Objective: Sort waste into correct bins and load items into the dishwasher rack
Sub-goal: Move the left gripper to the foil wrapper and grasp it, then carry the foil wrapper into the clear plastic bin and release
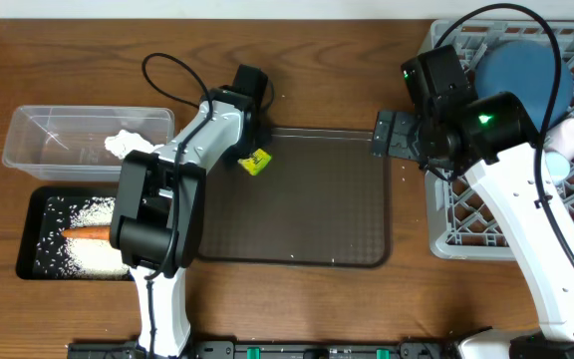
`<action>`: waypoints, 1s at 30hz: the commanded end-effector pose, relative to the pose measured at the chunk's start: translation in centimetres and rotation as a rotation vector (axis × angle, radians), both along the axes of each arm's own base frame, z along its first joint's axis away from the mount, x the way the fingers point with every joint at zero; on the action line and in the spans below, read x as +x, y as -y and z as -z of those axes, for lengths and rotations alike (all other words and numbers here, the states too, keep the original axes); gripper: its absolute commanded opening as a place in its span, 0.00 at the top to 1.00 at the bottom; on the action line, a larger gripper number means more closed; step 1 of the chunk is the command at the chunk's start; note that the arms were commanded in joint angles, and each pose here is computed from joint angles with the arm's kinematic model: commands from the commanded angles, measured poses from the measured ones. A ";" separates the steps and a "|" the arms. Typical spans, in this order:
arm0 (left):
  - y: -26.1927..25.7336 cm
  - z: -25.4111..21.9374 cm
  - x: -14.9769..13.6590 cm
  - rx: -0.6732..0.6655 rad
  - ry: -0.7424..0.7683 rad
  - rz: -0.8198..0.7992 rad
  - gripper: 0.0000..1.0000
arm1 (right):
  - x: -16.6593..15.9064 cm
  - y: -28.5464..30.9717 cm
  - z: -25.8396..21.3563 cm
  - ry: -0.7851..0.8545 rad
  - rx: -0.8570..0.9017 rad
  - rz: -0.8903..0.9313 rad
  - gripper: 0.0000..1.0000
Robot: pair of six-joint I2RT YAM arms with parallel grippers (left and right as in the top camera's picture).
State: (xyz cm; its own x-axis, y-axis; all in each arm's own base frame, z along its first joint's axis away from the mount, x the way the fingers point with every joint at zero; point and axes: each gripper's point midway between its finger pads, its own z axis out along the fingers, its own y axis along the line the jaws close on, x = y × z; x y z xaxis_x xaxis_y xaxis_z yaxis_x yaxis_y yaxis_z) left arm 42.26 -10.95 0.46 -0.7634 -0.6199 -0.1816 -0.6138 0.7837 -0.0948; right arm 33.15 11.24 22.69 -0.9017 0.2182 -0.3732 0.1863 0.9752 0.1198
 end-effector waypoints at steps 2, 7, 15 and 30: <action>-0.1 1.3 -0.9 0.013 -0.046 0.003 0.70 | 0.1 0.2 0.3 -0.004 -0.009 0.019 0.01; -0.2 0.7 -1.5 0.012 -0.063 0.005 0.94 | 0.1 0.2 0.3 -0.004 -0.009 0.019 0.01; -0.6 -5.8 -0.3 0.011 0.090 0.022 0.94 | 0.1 0.2 0.3 -0.004 -0.009 0.019 0.01; -15.1 -14.6 0.9 0.317 0.306 -0.258 0.92 | 0.1 0.2 0.3 -0.004 -0.009 0.019 0.01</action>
